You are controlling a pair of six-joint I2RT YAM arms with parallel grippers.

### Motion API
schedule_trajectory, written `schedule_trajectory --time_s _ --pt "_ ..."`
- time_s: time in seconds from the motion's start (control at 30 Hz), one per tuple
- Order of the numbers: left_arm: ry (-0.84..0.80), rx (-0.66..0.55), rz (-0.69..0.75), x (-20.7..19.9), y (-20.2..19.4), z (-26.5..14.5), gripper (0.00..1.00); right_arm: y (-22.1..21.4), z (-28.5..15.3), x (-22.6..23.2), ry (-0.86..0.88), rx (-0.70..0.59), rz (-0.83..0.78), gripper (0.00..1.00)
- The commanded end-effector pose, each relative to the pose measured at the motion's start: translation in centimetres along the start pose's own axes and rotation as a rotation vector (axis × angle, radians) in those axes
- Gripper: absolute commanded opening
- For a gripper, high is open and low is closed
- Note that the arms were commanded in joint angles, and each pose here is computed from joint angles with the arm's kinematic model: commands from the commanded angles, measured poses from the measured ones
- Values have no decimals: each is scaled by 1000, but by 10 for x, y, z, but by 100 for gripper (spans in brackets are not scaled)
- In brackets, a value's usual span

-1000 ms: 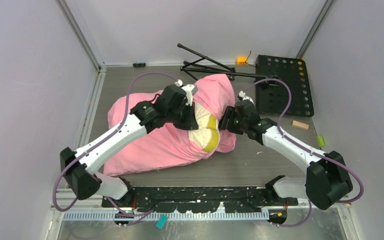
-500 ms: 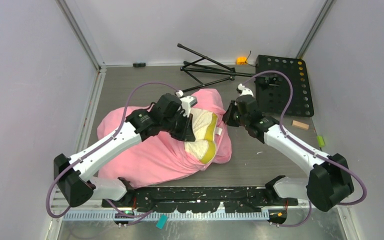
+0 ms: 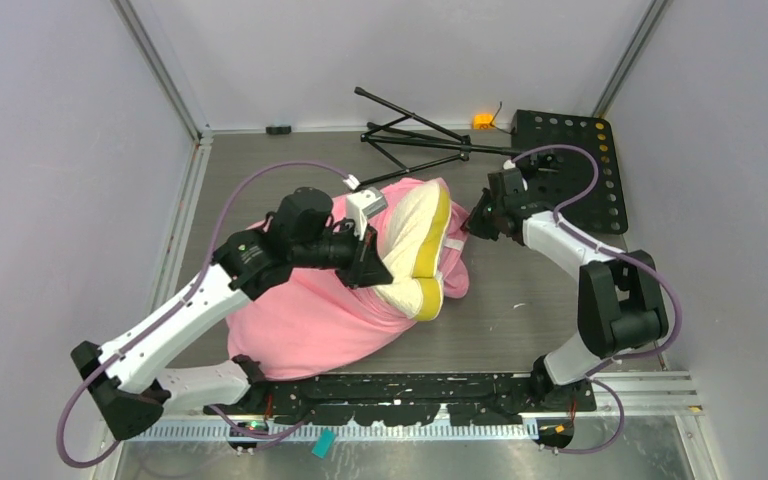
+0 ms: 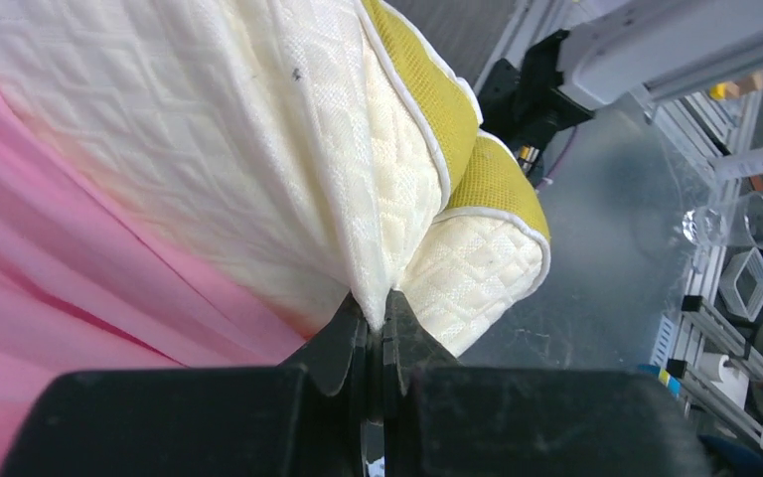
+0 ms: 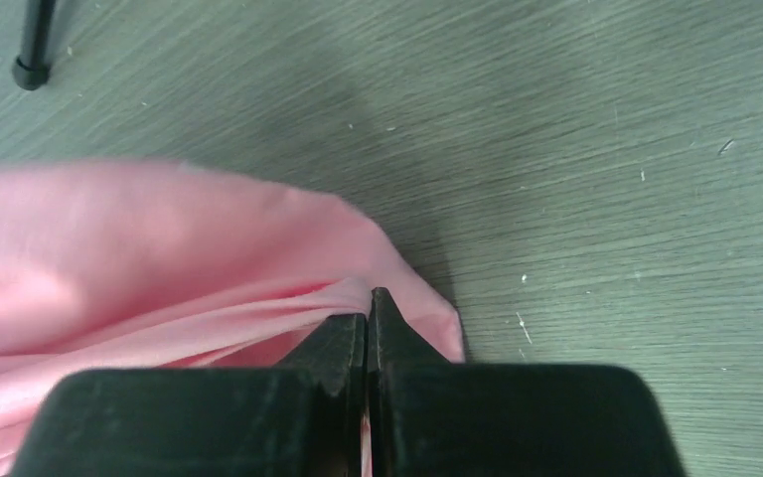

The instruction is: Remove the pillowcase from the pillow

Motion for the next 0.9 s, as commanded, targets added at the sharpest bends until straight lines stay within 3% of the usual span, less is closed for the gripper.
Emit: schedule_trajectory --time_s 0.0,0.13,0.27,0.3,0.37,0.43,0.57,0.67,0.77,0.87 --pt "-336 -141 174 -79 19 -65 0 45 9 -4 -26 -148 37 0" --pt "-226 -286 220 -71 35 -78 0 39 10 -4 -8 -132 28 0" --pt "90 -428 142 -28 60 -81 0 32 0 0 42 -115 10 2" --pt "137 -441 132 -21 65 -80 0 30 -5 4 76 -110 4 10" --pt "165 -434 128 -16 72 -73 0 21 -14 15 170 -72 -11 47" --pt "131 -403 140 -20 78 -61 0 15 -30 26 252 -48 -27 65" --pt "46 -344 147 -26 85 -34 0 17 -72 40 322 -42 -69 75" --pt "48 -333 143 -20 87 -20 0 20 -103 46 334 -56 -91 77" --pt "61 -324 134 -12 86 -5 0 23 -131 43 311 -98 -86 87" --pt "60 -328 121 -7 88 7 0 23 -159 43 329 -145 -89 88"
Point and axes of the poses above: each gripper's point midway between its finger pads, its own z axis out along the fingers, its own x axis along the line the jaws close on, y = z × x, the point moved 3 cm from there along -z, back along the fingers
